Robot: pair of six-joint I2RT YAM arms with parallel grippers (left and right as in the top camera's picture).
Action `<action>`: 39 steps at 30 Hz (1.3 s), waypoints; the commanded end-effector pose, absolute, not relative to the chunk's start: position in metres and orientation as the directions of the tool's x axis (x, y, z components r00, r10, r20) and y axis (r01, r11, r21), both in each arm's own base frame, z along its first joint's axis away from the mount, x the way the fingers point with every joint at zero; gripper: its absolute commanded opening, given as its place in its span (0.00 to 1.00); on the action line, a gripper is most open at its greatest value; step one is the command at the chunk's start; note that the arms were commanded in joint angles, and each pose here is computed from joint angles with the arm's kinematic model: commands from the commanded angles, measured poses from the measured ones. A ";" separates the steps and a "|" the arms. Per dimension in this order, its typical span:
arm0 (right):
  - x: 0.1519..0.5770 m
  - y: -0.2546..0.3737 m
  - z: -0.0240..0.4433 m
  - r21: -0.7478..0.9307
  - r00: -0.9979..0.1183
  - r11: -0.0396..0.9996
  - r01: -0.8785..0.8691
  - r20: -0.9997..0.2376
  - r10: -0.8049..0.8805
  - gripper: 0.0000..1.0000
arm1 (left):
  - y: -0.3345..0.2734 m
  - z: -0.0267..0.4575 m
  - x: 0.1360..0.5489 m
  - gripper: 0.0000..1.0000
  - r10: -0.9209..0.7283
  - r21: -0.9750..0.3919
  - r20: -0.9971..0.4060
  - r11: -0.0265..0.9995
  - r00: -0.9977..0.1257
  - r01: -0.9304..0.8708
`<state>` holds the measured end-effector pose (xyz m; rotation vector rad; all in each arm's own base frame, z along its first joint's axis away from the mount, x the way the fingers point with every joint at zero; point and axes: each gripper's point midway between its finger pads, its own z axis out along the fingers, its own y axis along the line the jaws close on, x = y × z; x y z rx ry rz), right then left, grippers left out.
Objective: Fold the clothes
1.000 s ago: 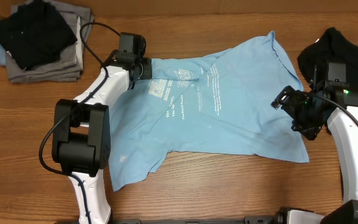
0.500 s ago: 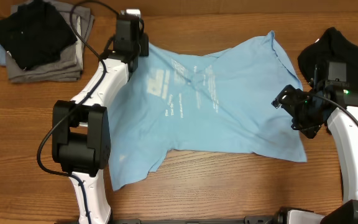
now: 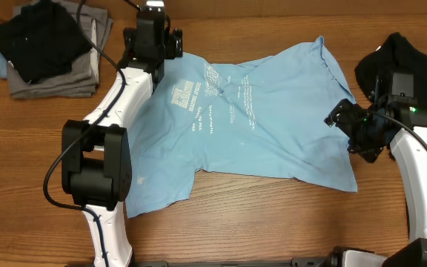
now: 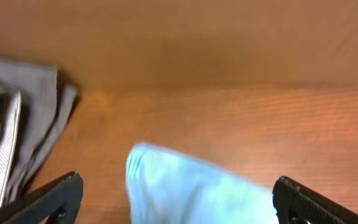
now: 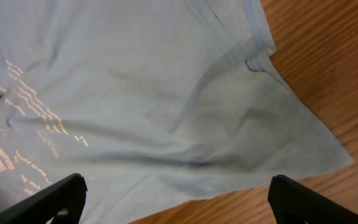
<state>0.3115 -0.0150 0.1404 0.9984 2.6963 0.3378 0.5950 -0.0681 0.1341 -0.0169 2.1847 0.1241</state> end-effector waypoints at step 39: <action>0.283 -0.023 0.090 0.106 -0.755 0.749 0.655 0.040 0.655 1.00 | -0.028 0.160 0.327 1.00 -0.291 0.130 -0.158 0.941 -0.944 -0.312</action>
